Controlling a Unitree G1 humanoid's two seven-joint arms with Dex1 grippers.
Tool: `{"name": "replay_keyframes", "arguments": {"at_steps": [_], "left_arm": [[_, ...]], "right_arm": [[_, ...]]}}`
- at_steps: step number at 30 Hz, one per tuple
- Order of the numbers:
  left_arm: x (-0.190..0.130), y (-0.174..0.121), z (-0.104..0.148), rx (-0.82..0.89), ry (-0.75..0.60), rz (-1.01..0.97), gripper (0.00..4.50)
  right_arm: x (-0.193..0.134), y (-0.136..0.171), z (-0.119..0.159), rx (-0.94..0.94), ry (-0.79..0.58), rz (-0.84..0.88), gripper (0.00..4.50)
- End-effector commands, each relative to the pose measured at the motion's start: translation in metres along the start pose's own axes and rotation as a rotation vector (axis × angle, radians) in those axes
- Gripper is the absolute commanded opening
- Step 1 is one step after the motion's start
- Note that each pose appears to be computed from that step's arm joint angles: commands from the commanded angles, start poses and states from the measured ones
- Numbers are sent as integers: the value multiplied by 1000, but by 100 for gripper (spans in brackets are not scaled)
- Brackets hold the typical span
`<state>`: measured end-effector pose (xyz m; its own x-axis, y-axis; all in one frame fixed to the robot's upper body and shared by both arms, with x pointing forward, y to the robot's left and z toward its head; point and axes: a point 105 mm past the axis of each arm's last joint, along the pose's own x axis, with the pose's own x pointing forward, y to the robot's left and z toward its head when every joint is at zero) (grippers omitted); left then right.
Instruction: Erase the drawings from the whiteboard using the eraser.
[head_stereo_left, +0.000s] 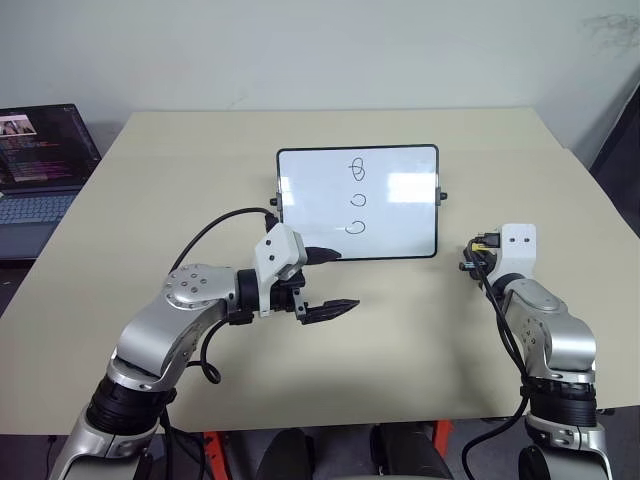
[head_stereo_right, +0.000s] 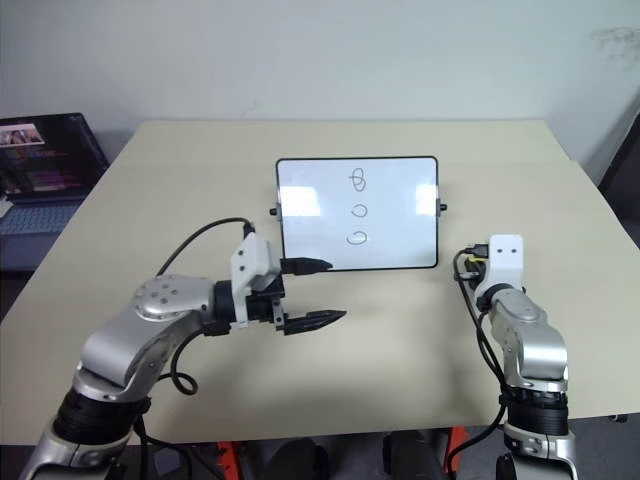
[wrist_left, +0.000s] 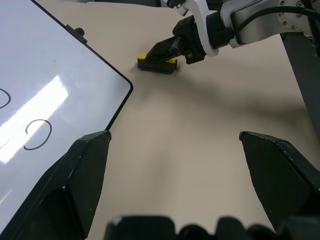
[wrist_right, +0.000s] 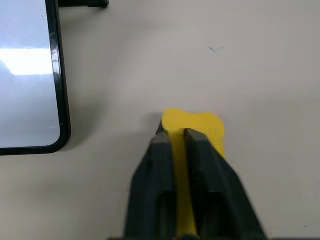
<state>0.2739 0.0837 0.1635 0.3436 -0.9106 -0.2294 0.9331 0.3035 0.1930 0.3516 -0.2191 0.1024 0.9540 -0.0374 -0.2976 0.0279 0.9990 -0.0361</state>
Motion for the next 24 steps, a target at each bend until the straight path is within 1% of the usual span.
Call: {"name": "replay_keyframes", "arguments": {"at_steps": [1,15,18,20,24], "left_arm": [[-1,-1,6,35,-20,-1,450],[-2,0,5,35,-16,4,450],[-2,0,5,37,-17,4,450],[-2,0,5,38,-16,4,450],[-1,1,5,40,-17,2,450]], "right_arm": [[-3,-3,9,14,-38,-7,2],[-3,-2,8,10,-30,-8,2],[-3,-5,8,-2,-33,-20,65],[-3,-8,8,-5,-33,-35,129],[-3,-11,8,7,-33,-51,278]]}}
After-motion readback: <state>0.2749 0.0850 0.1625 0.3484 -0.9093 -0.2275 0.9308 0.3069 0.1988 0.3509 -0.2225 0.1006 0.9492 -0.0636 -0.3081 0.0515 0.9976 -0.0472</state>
